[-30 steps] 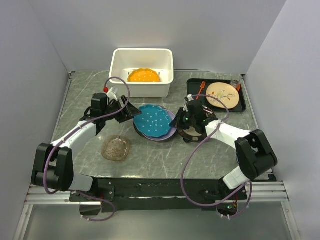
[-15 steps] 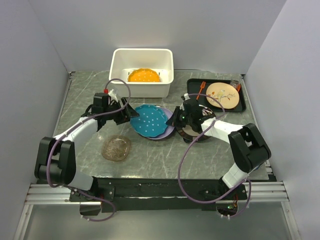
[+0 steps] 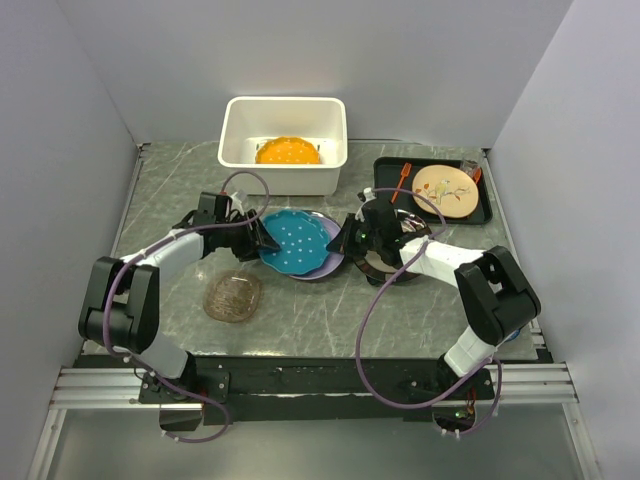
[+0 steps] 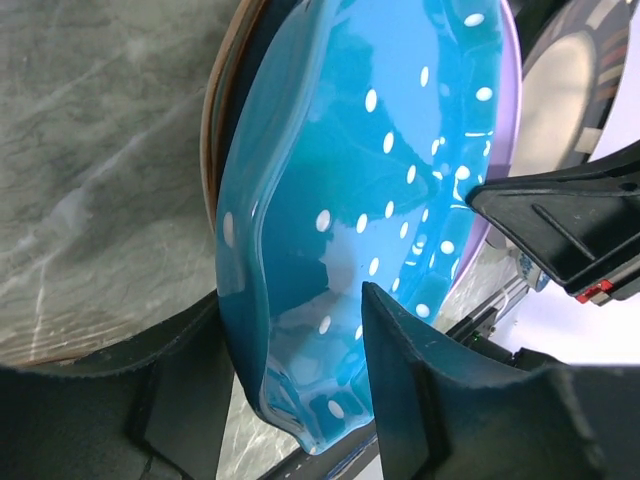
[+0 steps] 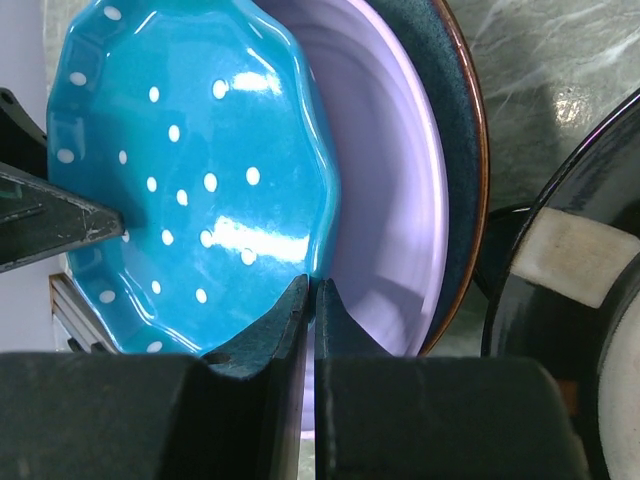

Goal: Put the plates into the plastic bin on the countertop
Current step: Pick up the plate at the center of the board.

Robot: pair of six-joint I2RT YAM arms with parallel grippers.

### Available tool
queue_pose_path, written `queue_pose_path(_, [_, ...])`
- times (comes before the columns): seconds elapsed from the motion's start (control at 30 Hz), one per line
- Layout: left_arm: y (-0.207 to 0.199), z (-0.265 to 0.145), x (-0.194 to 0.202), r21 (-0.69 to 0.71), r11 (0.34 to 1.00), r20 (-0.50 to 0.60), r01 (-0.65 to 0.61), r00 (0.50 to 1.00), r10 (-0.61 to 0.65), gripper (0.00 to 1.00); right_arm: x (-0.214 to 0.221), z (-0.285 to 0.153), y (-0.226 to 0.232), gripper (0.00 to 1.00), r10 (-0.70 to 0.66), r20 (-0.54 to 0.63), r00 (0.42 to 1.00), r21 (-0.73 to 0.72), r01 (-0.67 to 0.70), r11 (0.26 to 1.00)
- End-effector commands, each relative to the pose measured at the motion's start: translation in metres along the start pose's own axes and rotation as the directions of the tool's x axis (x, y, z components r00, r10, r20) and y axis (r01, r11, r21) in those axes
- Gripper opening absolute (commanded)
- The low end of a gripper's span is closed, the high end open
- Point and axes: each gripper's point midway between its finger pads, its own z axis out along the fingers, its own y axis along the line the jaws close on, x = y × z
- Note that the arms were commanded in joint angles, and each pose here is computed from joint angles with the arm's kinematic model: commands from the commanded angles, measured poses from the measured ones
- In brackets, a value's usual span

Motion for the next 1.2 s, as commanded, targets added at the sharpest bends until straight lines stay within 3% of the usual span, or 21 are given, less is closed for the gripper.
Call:
queue_pose_path(0.0, [-0.017, -0.014, -0.021, -0.007, 0.997, 0.074, -0.076, 0.994, 0.076, 0.55, -0.008, 0.002, 0.032, 0.00, -0.039, 0.010, 0.999, -0.103, 0.040, 0.994])
queue_pose_path(0.3, [-0.011, -0.036, -0.038, -0.110, 0.990, 0.155, -0.083, 0.983, 0.100, 0.50, -0.007, 0.002, 0.028, 0.00, -0.036, 0.007, 0.999, -0.091, 0.036, 0.995])
queue_pose_path(0.33, [-0.013, -0.036, -0.036, -0.099, 0.991, 0.149, -0.085, 0.984, 0.100, 0.47, -0.007, 0.001, 0.029, 0.00, -0.036, 0.009, 0.999, -0.093, 0.037, 0.995])
queue_pose_path(0.37, [-0.014, -0.036, -0.036, -0.090, 0.992, 0.147, -0.086, 0.984, 0.099, 0.34, -0.006, 0.002, 0.029, 0.00, -0.037, 0.007, 0.999, -0.093, 0.037, 0.995])
queue_pose_path(0.47, [-0.016, -0.033, -0.032, -0.059, 0.995, 0.127, -0.083, 0.988, 0.090, 0.16, -0.007, 0.001, 0.029, 0.00, -0.035, 0.007, 0.999, -0.093, 0.035, 0.995])
queue_pose_path(0.63, [-0.018, -0.031, -0.031, -0.044, 0.996, 0.113, -0.084, 0.990, 0.088, 0.01, -0.006, 0.001, 0.029, 0.04, -0.032, 0.005, 0.999, -0.091, 0.033, 0.995])
queue_pose_path(0.7, [-0.018, -0.033, -0.034, -0.051, 0.995, 0.122, -0.084, 0.988, 0.090, 0.01, -0.004, 0.001, 0.029, 0.08, -0.032, -0.005, 0.999, -0.095, 0.032, 0.995])
queue_pose_path(0.9, [-0.020, -0.044, -0.040, -0.052, 0.995, 0.147, -0.090, 0.984, 0.097, 0.01, -0.003, -0.004, 0.038, 0.50, -0.039, -0.005, 0.999, -0.148, 0.038, 0.988])
queue_pose_path(0.93, [-0.021, -0.045, -0.040, -0.048, 0.995, 0.149, -0.088, 0.984, 0.095, 0.01, -0.002, -0.005, 0.043, 0.60, -0.043, -0.007, 0.999, -0.171, 0.041, 0.984])
queue_pose_path(1.03, [-0.025, -0.047, -0.040, -0.021, 0.996, 0.155, -0.084, 0.984, 0.086, 0.01, -0.004, -0.010, 0.052, 0.75, -0.036, 0.001, 0.999, -0.211, 0.035, 0.977])
queue_pose_path(1.17, [-0.032, -0.050, -0.042, 0.008, 0.997, 0.168, -0.081, 0.983, 0.079, 0.01, -0.007, -0.017, 0.058, 0.85, -0.036, 0.017, 0.999, -0.230, 0.039, 0.972])
